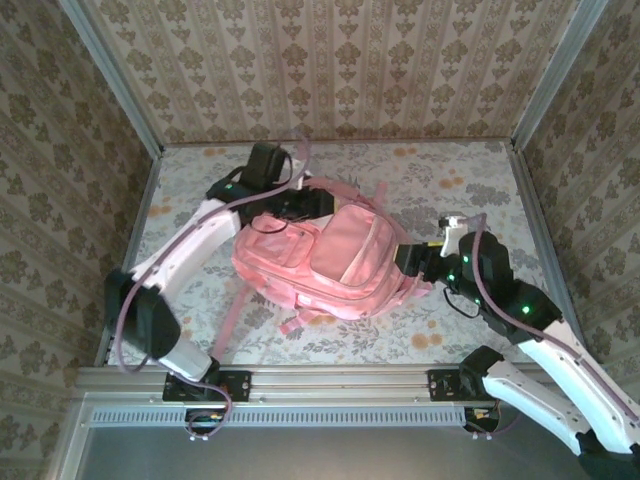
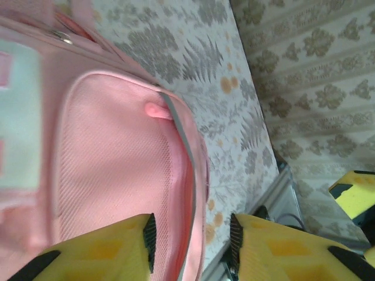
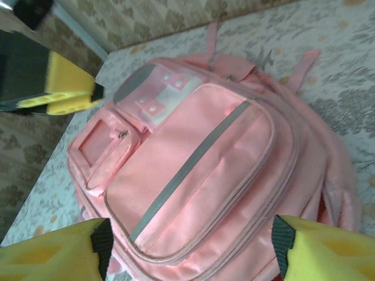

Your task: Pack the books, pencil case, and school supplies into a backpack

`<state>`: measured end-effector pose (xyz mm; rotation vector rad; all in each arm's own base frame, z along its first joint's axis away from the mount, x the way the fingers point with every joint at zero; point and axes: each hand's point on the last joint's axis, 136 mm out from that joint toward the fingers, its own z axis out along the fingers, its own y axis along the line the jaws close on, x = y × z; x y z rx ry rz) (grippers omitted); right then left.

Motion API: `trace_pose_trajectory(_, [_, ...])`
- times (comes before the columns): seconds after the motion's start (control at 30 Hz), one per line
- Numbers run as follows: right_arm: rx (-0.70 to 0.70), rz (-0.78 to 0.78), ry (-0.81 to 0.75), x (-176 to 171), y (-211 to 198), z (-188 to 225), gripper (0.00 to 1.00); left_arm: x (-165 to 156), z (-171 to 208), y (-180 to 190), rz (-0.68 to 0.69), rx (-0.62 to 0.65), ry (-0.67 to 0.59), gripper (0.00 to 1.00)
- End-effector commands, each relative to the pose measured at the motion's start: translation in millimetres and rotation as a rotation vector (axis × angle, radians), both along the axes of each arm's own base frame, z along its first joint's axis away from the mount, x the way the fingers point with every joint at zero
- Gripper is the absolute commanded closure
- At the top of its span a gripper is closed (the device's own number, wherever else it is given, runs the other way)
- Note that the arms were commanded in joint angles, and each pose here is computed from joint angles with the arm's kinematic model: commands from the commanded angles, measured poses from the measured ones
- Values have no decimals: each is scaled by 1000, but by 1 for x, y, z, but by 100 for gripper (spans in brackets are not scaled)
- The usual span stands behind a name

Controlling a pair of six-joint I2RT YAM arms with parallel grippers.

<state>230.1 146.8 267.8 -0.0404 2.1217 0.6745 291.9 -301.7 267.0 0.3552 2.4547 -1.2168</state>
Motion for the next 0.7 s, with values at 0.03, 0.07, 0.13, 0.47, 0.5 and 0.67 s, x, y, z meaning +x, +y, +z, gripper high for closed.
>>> trace_pose_trajectory(0.03, [-107,172,153,-27,30,-32,30,-16,-14,57,225,85,16,55])
trace_pose_trajectory(0.07, [-138,198,155,-32,37,-36,30,-24,-25,69,266,100,42,53])
trace_pose_trajectory(0.13, [-168,226,167,-41,51,-46,31,-39,-43,91,355,134,100,48])
trace_pose_trajectory(0.47, [-230,202,277,-62,79,-115,34,-93,-114,142,514,188,243,43])
trace_pose_trajectory(0.5, [-238,212,288,-63,82,-121,34,-96,-120,143,510,192,250,43])
trace_pose_trajectory(0.67, [-344,172,254,-33,96,-130,39,-106,-134,143,486,189,277,43])
